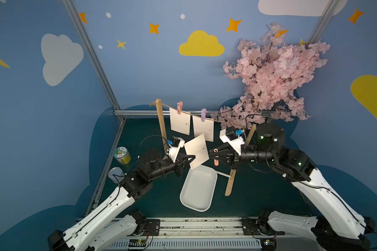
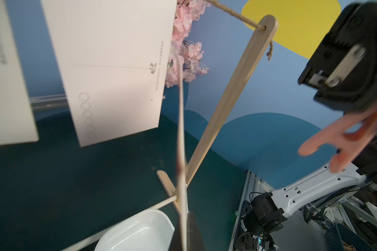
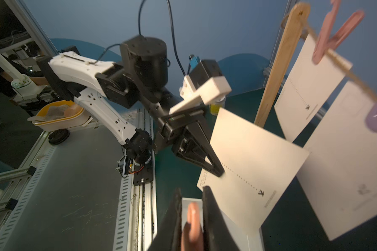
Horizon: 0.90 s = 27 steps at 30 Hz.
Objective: Remove the postcards from the strings
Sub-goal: Place the postcard at the center of the board.
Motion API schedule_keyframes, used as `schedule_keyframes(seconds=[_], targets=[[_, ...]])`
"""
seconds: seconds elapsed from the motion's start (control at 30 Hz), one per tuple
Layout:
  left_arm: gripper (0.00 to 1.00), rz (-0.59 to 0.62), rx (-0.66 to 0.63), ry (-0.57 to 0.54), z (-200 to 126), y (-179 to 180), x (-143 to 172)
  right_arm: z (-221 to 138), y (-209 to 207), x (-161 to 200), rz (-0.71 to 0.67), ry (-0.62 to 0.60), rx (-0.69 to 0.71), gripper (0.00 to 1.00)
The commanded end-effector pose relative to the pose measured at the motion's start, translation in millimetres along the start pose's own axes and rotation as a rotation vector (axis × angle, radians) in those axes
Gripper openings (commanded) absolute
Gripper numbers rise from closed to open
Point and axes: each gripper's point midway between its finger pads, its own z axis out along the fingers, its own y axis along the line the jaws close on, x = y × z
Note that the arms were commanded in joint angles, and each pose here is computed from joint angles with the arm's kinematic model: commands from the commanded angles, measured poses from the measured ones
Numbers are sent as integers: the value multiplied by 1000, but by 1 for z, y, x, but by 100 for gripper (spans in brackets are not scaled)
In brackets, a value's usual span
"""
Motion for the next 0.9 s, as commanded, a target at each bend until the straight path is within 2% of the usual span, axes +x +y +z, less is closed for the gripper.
schedule_keyframes(seconds=[0.0, 0.17, 0.43, 0.57, 0.87], targets=[[3, -108, -167, 55, -15, 32, 31, 16, -7, 23, 46, 33, 40, 0], [3, -248, -317, 123, -30, 64, 76, 45, -6, 67, 189, 57, -17, 0], [3, -373, -434, 153, -47, 84, 111, 75, -17, 132, 358, 154, -8, 0], [3, -424, -509, 208, -52, 97, 135, 88, -24, 159, 424, 204, 11, 0], [6, -472, -620, 245, -61, 119, 165, 120, -38, 220, 538, 330, 33, 0]])
